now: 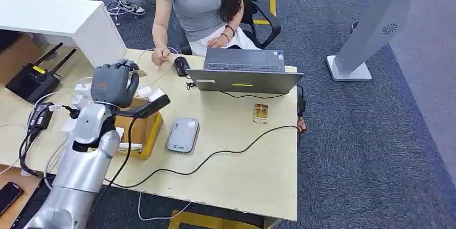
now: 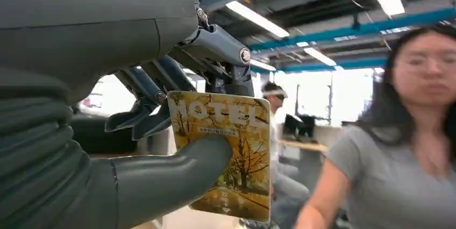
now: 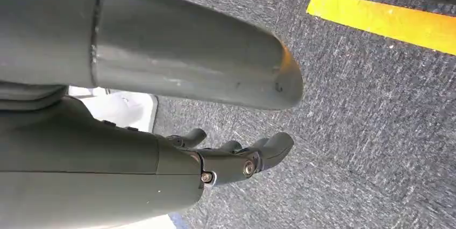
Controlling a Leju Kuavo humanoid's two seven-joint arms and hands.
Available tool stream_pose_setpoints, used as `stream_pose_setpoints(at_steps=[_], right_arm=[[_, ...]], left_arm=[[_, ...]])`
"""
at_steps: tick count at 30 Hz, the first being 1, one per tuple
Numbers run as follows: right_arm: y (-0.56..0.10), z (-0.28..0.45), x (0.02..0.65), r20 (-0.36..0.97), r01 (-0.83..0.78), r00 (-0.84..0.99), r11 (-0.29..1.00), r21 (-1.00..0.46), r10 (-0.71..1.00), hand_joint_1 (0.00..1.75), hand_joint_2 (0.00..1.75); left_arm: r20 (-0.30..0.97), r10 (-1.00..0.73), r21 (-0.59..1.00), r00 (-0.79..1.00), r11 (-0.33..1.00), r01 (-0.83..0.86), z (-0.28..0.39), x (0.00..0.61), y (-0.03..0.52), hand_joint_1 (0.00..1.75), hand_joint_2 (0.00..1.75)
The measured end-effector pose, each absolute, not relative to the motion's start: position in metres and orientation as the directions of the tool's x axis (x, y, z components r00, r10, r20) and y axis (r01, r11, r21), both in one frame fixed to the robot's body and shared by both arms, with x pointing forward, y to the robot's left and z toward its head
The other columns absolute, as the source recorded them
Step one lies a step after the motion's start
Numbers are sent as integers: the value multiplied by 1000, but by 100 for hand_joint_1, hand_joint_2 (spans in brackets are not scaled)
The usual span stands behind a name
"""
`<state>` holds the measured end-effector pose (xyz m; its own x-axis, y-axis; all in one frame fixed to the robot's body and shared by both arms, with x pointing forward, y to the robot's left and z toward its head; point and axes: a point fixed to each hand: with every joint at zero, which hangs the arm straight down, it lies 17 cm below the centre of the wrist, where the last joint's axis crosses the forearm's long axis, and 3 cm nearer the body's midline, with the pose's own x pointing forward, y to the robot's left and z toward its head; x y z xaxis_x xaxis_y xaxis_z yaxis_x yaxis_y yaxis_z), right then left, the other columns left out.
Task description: Pass the card to the sensor for recognition and then transmit it.
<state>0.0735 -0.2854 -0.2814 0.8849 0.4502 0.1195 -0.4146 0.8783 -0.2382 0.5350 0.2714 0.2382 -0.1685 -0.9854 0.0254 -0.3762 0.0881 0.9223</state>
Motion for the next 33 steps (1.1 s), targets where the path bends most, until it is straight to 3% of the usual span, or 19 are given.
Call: stream_pose_setpoints(at_steps=[5,14,33], right_arm=[[-284,-281,73,119,-414,886,879,-236,449,0,0],[-284,-282,72,118,-415,886,880,-233,449,0,0],[-279,-282,71,121,-425,881,877,-223,458,0,0]], left_arm=[[26,-973,955,-229,91,-281,196,518,229,175,175],[30,-962,973,-273,91,-212,171,506,200,175,175],[-14,-962,1000,-272,-21,22,77,497,189,175,175]])
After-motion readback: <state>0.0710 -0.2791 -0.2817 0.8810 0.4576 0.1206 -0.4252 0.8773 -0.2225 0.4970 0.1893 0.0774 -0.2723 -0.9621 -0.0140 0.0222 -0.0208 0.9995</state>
